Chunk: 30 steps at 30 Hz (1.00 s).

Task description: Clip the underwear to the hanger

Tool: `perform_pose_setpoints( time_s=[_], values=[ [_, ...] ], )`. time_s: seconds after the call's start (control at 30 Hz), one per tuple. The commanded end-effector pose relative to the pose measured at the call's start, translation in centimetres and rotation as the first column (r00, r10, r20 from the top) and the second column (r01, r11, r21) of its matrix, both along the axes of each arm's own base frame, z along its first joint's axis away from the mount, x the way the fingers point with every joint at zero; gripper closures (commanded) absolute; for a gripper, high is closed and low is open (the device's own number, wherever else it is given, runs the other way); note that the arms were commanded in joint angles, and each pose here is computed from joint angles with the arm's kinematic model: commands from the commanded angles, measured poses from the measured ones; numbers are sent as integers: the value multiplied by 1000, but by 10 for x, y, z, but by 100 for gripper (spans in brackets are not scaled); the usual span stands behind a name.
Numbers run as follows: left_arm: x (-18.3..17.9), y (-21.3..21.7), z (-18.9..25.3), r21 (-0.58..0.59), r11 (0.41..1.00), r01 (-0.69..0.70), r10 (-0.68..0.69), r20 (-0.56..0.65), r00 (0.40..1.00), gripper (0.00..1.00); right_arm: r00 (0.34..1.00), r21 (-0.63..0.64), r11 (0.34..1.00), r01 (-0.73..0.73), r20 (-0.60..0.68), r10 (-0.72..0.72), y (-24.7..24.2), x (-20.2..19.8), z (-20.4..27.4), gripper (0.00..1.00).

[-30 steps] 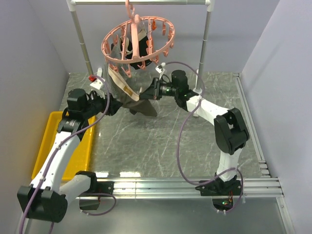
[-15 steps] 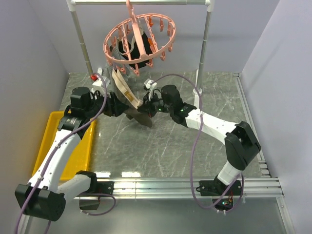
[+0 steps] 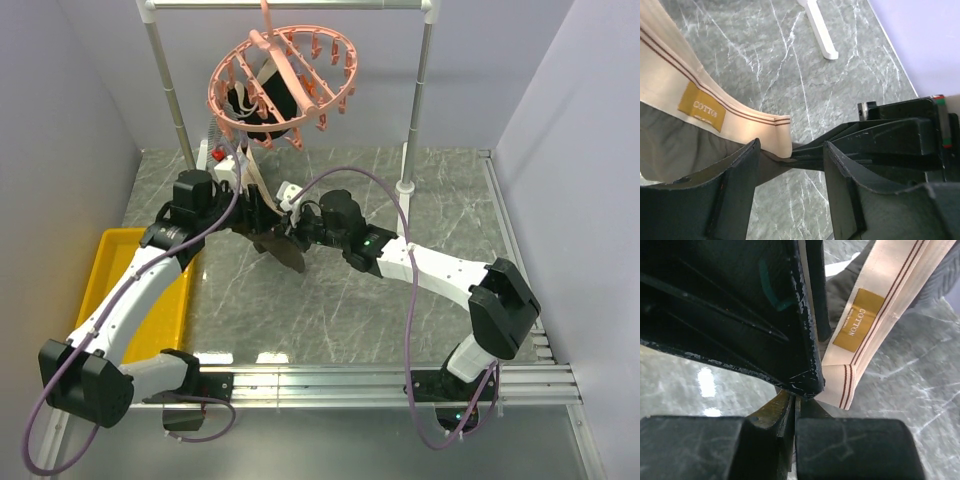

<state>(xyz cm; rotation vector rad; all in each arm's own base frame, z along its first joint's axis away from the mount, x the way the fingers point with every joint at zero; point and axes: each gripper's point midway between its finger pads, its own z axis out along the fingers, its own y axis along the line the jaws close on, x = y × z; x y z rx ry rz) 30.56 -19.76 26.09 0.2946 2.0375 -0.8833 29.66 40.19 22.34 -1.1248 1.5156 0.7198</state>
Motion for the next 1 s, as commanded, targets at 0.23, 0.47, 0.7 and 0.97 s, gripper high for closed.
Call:
perform_pose_setpoints(
  time_s=[0.23, 0.47, 0.7, 0.97],
  values=[
    [8, -12, 8, 14, 1000, -2, 2, 22, 1000, 42, 988, 36, 999, -21, 154, 15, 3, -6, 39, 100],
    [17, -15, -2, 7, 1000, -21, 21, -6, 1000, 44, 980, 29, 999, -28, 197, 22, 3, -9, 40, 100],
    [15, -20, -6, 6, 1000, 18, -17, -26, 1000, 74, 977, 35, 999, -14, 214, 7, 2, -7, 44, 100],
    [-17, -19, 19, 26, 988, 155, -158, 150, 976, 100, 998, 63, 996, 67, -6, -67, -35, 14, 41, 52]
  ],
)
